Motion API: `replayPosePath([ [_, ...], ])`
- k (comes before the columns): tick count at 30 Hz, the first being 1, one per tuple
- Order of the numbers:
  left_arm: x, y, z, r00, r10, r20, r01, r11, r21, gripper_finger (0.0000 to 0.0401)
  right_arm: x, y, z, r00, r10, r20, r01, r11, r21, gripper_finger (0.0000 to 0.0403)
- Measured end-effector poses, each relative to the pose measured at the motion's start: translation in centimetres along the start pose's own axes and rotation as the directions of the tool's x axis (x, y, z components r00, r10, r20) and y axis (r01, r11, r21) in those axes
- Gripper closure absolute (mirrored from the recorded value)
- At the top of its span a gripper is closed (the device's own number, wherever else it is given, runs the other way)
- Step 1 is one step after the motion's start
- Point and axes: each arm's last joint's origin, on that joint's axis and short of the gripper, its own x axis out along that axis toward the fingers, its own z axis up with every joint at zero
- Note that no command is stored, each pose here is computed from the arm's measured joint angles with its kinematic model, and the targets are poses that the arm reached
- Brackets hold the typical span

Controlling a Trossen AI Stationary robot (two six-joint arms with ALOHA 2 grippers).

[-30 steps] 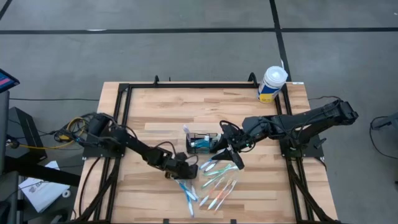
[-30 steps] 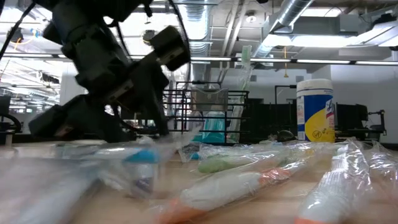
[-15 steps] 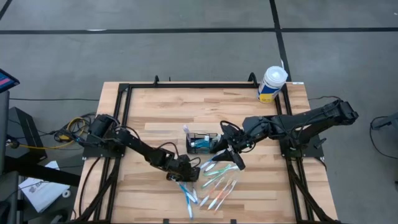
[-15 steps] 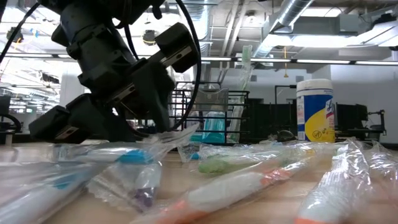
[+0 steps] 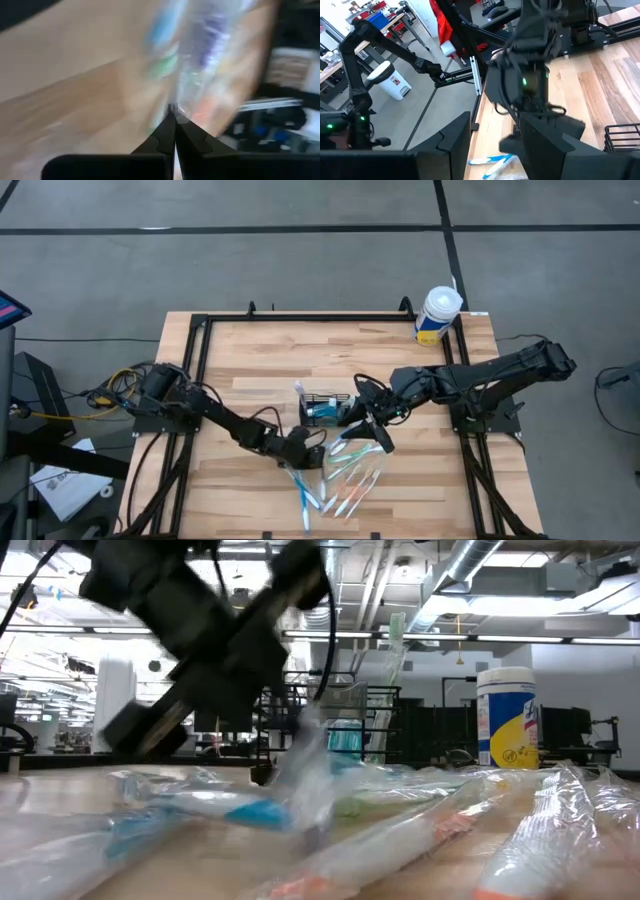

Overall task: Pick & Place toothbrushing station
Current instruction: Put the purple toothbrush into the black wire organizer

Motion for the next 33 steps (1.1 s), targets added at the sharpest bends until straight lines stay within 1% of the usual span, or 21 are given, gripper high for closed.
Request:
replayPosePath([
  [4,-2.0,-1.8,0.0,0.992,-0.093,0.086,0.087,0.994,0.067,0.0401,0.0,0.0,0.0,1.000,0.000,-0.001,0.000,1.000,-0.008,0.0242],
  [7,-4.1,-3.6,-0.2,0.974,-0.185,0.129,0.167,0.976,0.138,0.0401,0.0,0.0,0.0,1.000,0.000,-0.001,0.000,1.000,-0.008,0.0242],
  [10,-6.3,-5.0,-0.4,0.947,-0.263,0.185,0.218,0.949,0.229,0.0401,0.0,0.0,0.0,1.000,-0.001,0.000,0.001,1.000,-0.008,0.0242],
  [13,-8.8,-6.4,-0.6,0.908,-0.344,0.240,0.258,0.909,0.328,0.0401,0.0,0.0,0.0,1.000,-0.001,0.001,0.001,1.000,-0.008,0.0242],
  [15,-10.3,-7.1,-0.6,0.882,-0.386,0.270,0.259,0.876,0.406,0.0401,0.0,0.0,0.0,1.000,-0.001,0.001,0.001,1.000,-0.008,0.0242],
  [18,-12.6,-8.0,-0.3,0.833,-0.438,0.338,0.198,0.806,0.559,0.0401,0.0,-0.2,0.1,1.000,-0.007,0.004,0.007,1.000,-0.005,0.0242],
  [20,-14.1,-8.5,0.1,0.793,-0.465,0.392,0.111,0.744,0.659,0.0401,-0.1,-0.3,0.2,1.000,-0.010,0.006,0.010,1.000,-0.004,0.0242],
  [22,-15.3,-9.0,0.8,0.754,-0.479,0.449,0.015,0.697,0.717,0.0401,-0.1,-0.4,0.2,1.000,-0.014,0.008,0.014,1.000,-0.002,0.0242],
  [24,-16.2,-9.3,1.7,0.726,-0.485,0.488,-0.064,0.658,0.750,0.0401,-0.1,-0.6,0.3,1.000,-0.017,0.010,0.017,1.000,0.008,0.0242],
  [26,-16.7,-9.4,2.8,0.710,-0.475,0.519,-0.140,0.628,0.766,0.0401,-0.1,-0.6,0.3,1.000,-0.016,0.009,0.015,1.000,0.021,0.0242],
  [30,-16.6,-9.2,4.7,0.701,-0.422,0.575,-0.276,0.583,0.764,0.0401,-0.1,-0.5,0.3,1.000,-0.004,0.003,0.004,0.999,0.054,0.0242],
  [31,-16.6,-9.1,5.0,0.703,-0.408,0.583,-0.305,0.568,0.765,0.0401,-0.1,-0.5,0.2,1.000,0.004,0.000,-0.004,0.998,0.063,0.0242],
  [33,-16.3,-8.7,5.6,0.712,-0.366,0.599,-0.352,0.552,0.756,0.0401,-0.1,-0.5,0.2,1.000,0.006,-0.001,-0.006,0.996,0.087,0.0242],
])
